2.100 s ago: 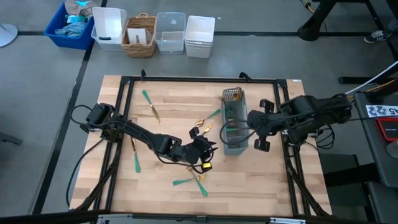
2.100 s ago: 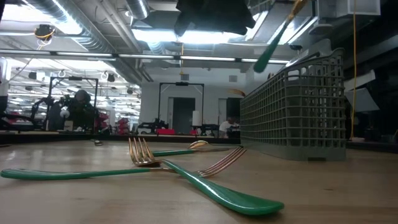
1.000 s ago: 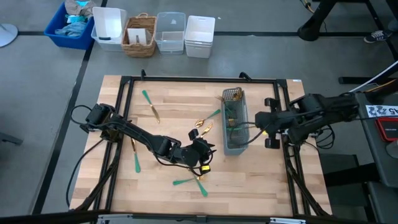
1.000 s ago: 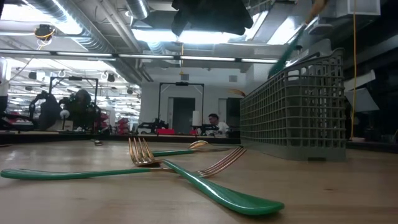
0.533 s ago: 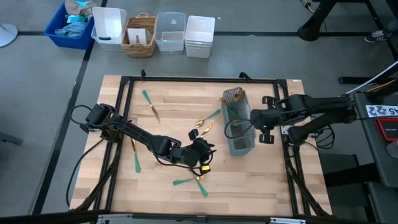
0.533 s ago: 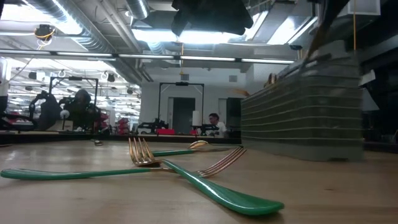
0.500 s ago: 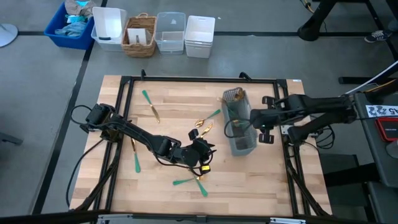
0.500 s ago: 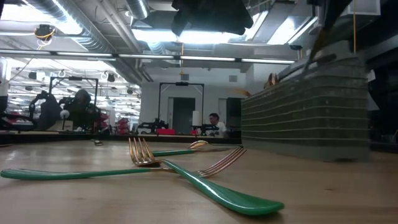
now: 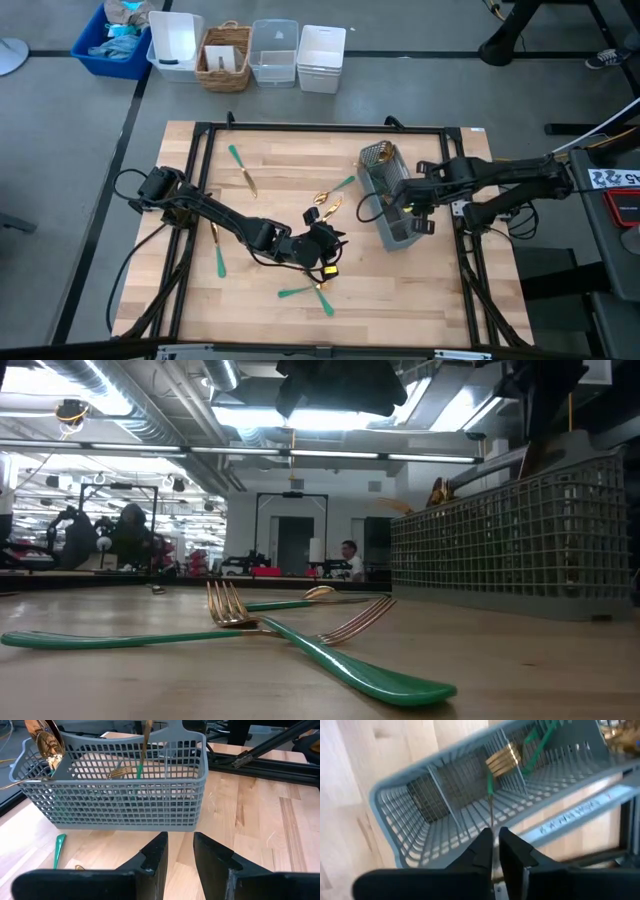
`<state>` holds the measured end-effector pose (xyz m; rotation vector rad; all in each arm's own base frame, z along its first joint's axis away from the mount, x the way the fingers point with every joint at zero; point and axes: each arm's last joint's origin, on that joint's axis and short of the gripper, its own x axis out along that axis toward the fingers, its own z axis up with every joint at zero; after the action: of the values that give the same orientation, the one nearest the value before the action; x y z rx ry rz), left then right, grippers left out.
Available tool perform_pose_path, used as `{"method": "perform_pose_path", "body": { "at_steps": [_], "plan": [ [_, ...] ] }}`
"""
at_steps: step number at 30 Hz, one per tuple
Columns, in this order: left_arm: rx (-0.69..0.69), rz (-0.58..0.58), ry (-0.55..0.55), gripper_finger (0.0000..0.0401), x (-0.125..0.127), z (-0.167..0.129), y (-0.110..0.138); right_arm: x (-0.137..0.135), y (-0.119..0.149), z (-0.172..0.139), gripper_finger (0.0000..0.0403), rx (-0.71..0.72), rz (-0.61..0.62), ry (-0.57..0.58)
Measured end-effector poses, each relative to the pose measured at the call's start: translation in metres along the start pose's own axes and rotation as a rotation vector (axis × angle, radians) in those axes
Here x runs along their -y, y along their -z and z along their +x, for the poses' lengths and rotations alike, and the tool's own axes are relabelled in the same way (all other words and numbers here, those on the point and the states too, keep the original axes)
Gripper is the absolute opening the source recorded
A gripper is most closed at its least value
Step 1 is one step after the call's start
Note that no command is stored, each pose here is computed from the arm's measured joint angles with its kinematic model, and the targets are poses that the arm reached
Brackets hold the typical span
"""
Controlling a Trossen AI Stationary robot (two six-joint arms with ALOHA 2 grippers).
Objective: Sort silverware
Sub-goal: Put the bottom right knife into the bottom section of the basket, then put the bottom fork in the middle section of the basket
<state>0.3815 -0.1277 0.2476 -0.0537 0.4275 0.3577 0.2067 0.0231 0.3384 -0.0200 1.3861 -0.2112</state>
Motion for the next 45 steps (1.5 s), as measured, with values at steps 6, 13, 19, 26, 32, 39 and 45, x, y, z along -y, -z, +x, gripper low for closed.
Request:
{"method": "perform_pose_path", "body": {
  "at_steps": [6,13,19,26,32,39,45],
  "plan": [
    [0.0,-0.011,0.0,0.0086,0.0,0.0,0.0,-0.002,-0.006,0.001,0.0086,0.063,0.012,-0.026],
    [-0.084,-0.071,-0.012,0.0086,-0.003,-0.001,0.008,-0.002,-0.006,0.001,0.0118,0.059,0.012,-0.034],
    [-0.333,-0.083,0.078,0.0086,-0.007,-0.008,0.025,-0.004,-0.006,0.001,0.0119,0.054,0.011,-0.072],
    [-0.66,-0.235,0.039,0.0086,-0.011,-0.023,0.05,-0.004,-0.007,0.001,0.0119,0.055,0.011,-0.08],
    [-0.792,-0.326,-0.145,0.0086,-0.02,-0.034,0.064,-0.004,-0.007,0.0,0.0119,0.059,0.011,-0.081],
    [-0.815,-0.367,-0.141,0.0086,-0.032,-0.022,0.084,-0.001,-0.012,-0.022,0.0119,0.141,0.024,-0.101],
    [-0.799,-0.37,-0.088,0.0086,-0.039,-0.011,0.088,0.002,-0.016,-0.043,0.0119,0.233,0.039,-0.125]
  ]
}}
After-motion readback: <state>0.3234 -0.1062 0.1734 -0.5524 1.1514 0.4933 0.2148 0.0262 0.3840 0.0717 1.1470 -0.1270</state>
